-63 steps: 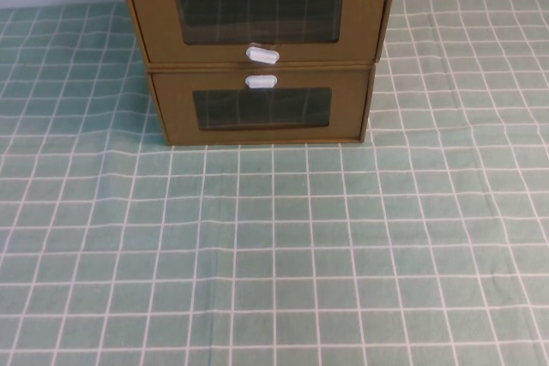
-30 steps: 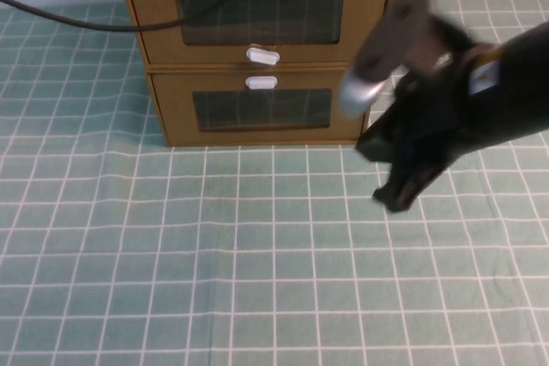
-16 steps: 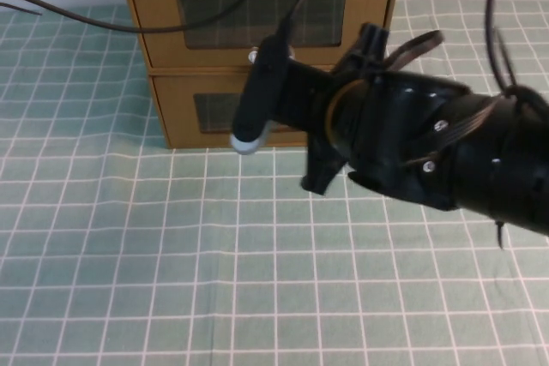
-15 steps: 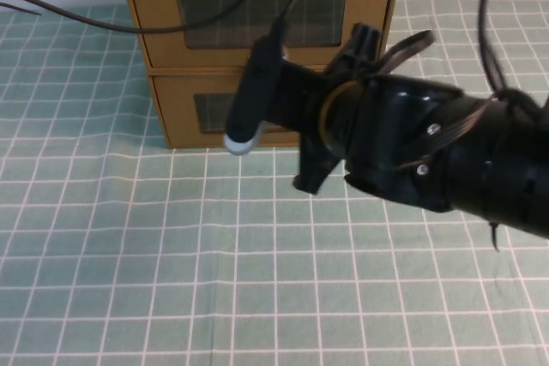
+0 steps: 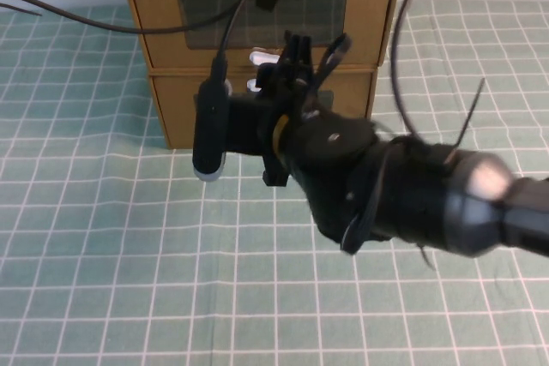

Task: Open the shoe box
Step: 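Pull the top drawer of the cardboard box fully open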

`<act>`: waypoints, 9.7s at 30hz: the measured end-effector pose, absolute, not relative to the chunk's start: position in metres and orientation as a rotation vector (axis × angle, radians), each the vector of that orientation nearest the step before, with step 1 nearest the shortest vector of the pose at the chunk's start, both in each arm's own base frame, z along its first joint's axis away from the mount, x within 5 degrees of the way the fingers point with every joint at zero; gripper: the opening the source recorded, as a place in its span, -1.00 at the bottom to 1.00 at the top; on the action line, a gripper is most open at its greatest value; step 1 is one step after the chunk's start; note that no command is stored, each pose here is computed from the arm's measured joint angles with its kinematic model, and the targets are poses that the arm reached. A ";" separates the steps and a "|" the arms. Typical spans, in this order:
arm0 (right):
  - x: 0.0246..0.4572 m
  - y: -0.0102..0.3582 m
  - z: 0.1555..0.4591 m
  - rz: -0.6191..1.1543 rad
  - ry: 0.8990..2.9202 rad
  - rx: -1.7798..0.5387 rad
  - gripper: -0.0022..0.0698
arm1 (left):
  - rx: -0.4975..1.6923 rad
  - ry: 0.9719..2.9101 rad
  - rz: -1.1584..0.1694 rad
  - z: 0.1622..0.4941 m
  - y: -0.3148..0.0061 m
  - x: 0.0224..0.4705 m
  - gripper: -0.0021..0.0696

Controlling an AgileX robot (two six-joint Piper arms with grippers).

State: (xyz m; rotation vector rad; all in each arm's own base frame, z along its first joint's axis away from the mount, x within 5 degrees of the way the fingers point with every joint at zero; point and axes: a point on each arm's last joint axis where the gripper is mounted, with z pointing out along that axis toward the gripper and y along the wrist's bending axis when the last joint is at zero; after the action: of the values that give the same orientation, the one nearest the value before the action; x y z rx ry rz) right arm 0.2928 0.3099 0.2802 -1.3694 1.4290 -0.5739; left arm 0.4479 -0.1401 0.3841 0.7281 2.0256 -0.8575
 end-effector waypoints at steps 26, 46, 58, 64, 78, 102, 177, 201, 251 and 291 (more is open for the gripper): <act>0.338 0.325 0.262 -0.639 1.486 -1.153 0.06 | 0.731 2.027 -0.863 0.384 -0.140 0.447 -0.96; 0.370 0.330 0.251 -0.654 1.480 -1.133 -0.56 | 0.720 2.029 -0.902 0.380 -0.141 0.450 -0.96; 0.367 0.330 0.252 -0.723 1.468 -1.232 -0.63 | 0.725 2.036 -0.929 0.376 -0.143 0.452 -0.96; 0.348 0.336 0.252 -0.686 1.519 -1.253 -0.94 | 0.718 2.037 -0.952 0.374 -0.143 0.452 -0.96; 0.300 0.331 0.250 -0.692 1.491 -1.249 -0.97 | 0.704 2.047 -0.962 0.374 -0.143 0.453 -0.96; 0.376 0.333 0.252 -0.586 1.511 -1.110 -0.29 | 0.699 2.047 -0.956 0.373 -0.141 0.454 -0.96; 0.137 0.311 0.295 -0.040 1.589 -1.345 0.27 | 0.722 2.051 -0.892 0.387 -0.140 0.444 -0.96; 0.077 0.062 0.464 0.360 1.607 -0.591 -0.96 | 0.555 1.814 -0.302 0.580 -0.059 0.168 -0.96; 0.074 -0.025 0.302 0.211 1.809 -0.279 -0.98 | 0.306 1.905 -0.093 0.317 -0.010 0.026 -0.96; 0.074 -0.025 0.302 0.212 1.811 -0.279 -0.98 | 0.227 1.876 -0.101 0.170 -0.011 0.051 -0.96</act>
State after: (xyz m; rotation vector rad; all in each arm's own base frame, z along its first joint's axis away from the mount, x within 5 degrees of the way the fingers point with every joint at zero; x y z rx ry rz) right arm 0.0744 -0.0245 0.3015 -0.2793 1.8107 0.2120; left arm 0.0511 -0.0110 0.1698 0.2273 1.8763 -0.1013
